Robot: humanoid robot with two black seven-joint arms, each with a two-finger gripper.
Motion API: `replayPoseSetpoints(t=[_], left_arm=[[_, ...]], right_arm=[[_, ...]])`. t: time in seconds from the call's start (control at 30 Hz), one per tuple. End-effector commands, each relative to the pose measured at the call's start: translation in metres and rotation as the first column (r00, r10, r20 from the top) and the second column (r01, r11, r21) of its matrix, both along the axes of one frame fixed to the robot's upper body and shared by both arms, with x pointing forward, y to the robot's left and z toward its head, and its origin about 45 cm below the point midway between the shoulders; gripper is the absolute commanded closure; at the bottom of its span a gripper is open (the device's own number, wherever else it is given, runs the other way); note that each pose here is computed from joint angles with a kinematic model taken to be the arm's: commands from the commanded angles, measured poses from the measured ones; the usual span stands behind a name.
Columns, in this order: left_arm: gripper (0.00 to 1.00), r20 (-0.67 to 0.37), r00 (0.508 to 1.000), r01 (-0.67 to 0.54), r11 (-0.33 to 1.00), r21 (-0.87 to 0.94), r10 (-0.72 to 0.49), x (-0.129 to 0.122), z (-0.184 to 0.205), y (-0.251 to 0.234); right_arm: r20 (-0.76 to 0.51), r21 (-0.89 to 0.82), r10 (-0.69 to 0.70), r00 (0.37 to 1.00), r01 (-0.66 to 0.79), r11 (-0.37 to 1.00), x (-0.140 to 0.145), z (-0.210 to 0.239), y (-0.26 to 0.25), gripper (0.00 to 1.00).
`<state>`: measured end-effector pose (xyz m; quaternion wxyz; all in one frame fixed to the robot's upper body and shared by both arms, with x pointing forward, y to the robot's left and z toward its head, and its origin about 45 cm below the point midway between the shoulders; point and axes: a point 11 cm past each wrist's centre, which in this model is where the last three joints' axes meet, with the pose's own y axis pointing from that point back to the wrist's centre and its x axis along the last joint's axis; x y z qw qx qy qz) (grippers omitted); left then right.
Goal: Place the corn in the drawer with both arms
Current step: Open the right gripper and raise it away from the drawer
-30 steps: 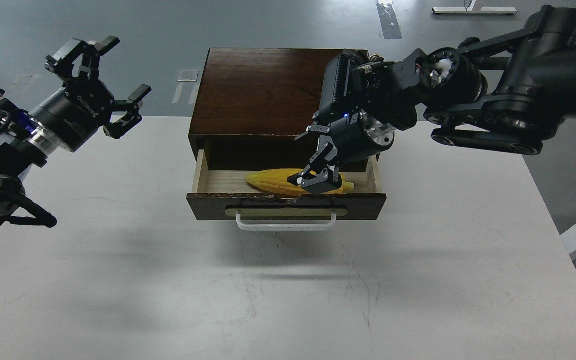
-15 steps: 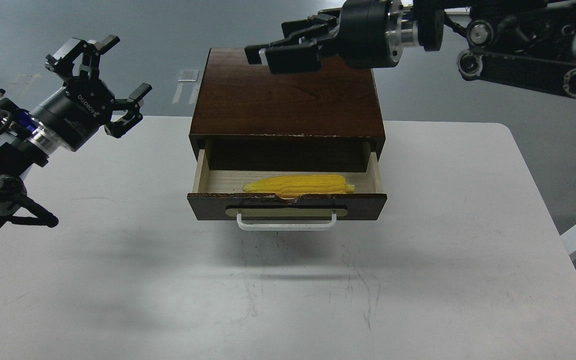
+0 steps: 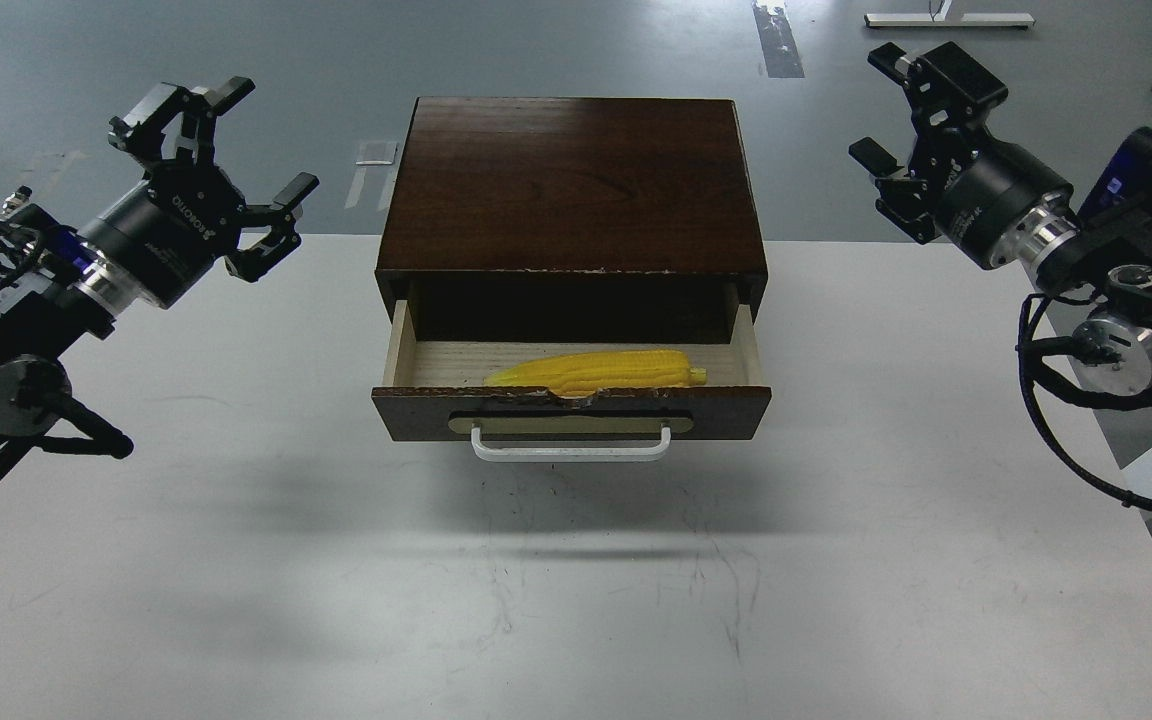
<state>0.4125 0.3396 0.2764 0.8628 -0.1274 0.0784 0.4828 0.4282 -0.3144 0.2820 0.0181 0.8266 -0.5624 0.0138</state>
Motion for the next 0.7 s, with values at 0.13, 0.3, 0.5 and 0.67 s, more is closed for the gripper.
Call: replayPoseSetpoints(t=[0.13, 0.3, 0.5, 0.67], left_arm=[[0.02, -0.019, 1.000, -0.024, 0.999, -0.042, 0.023, -0.006, -0.013, 0.002], [0.02, -0.033, 0.999, -0.026, 0.999, -0.044, 0.025, -0.009, -0.019, 0.003], [0.02, -0.036, 0.999, -0.025, 0.999, -0.044, 0.024, -0.009, -0.020, 0.003], [0.02, -0.037, 0.999, -0.024, 0.999, -0.042, 0.023, -0.009, -0.020, 0.002]], right_arm=[[-0.133, 0.167, -0.104, 0.986, 0.125, 0.978, -0.018, -0.052, -0.015, 0.01], [-0.177, 0.164, -0.121, 0.977, 0.151, 0.975, -0.023, -0.077, -0.011, 0.01], [-0.195, 0.179, -0.102, 0.975, 0.137, 0.974, -0.026, -0.086, 0.001, 0.00], [-0.205, 0.182, -0.095, 0.974, 0.134, 0.974, -0.029, -0.090, 0.003, 0.00]])
